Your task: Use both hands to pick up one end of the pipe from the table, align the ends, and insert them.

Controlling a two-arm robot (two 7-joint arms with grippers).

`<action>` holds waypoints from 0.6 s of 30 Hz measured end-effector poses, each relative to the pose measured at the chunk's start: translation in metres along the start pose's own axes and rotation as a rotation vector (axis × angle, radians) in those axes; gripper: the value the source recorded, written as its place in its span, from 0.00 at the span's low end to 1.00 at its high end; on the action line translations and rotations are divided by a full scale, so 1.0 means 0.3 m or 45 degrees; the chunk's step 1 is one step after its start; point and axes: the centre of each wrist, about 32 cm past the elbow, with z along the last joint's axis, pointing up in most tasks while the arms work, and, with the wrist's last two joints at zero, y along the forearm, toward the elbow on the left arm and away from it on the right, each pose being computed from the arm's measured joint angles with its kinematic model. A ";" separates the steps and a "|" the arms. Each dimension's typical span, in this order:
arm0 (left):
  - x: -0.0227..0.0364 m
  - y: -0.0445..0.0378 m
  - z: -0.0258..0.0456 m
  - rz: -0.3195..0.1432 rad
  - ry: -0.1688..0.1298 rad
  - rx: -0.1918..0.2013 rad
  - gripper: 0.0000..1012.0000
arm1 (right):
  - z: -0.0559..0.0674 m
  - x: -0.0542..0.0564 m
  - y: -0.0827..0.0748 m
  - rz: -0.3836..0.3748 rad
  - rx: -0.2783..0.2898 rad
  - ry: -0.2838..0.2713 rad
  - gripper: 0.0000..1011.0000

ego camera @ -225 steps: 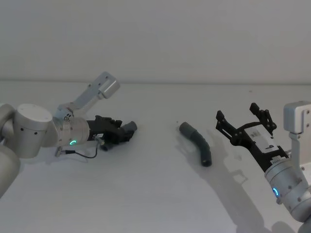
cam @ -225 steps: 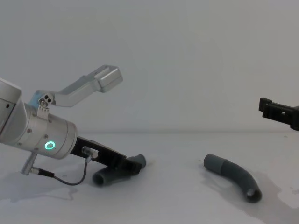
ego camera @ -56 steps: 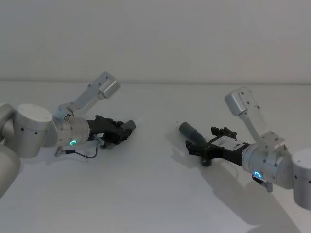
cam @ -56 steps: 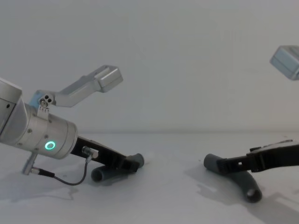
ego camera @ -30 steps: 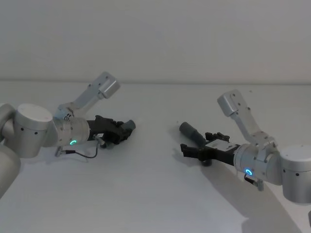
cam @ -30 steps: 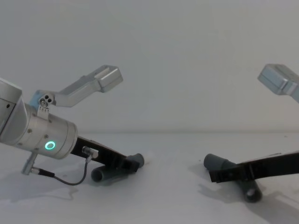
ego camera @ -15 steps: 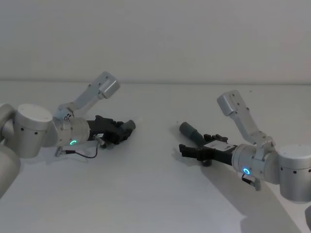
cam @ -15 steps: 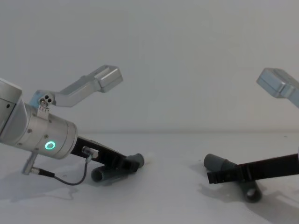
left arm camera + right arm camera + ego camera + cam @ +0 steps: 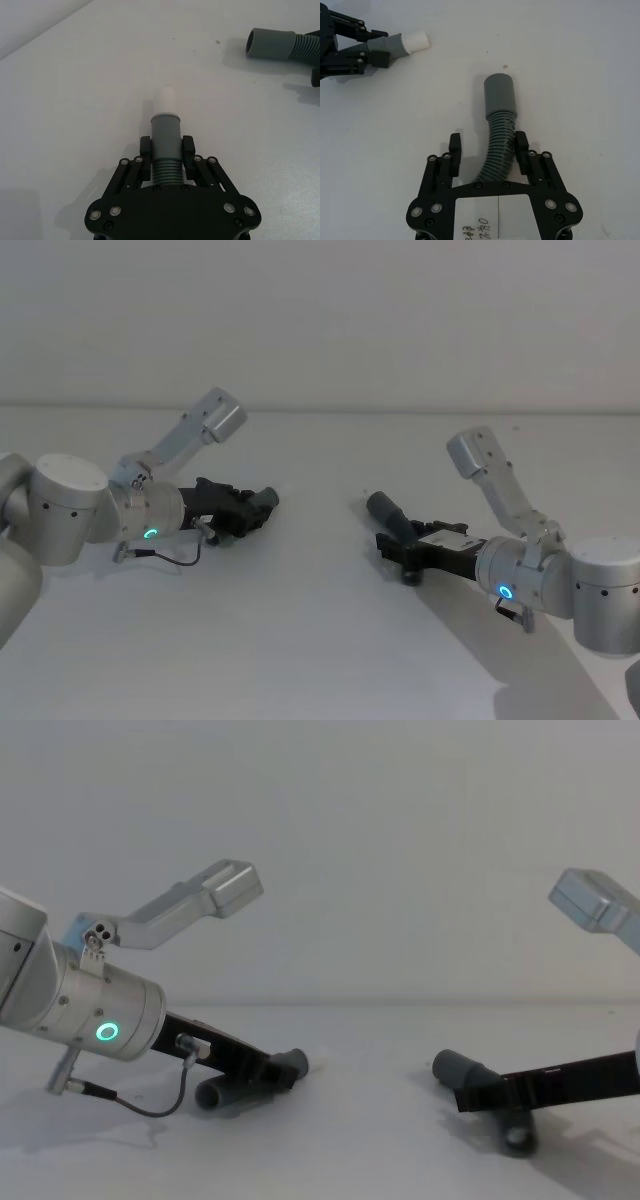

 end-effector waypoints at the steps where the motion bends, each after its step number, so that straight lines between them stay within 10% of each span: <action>1: 0.000 0.000 0.000 0.000 0.000 0.000 0.35 | 0.000 0.000 0.000 0.000 0.000 0.001 0.60; 11: 0.000 0.000 0.000 0.000 0.000 0.000 0.35 | 0.000 0.000 0.002 0.000 -0.002 0.005 0.27; 18: 0.000 0.000 0.000 0.000 0.000 0.000 0.35 | 0.000 0.000 0.002 0.000 -0.002 0.006 0.27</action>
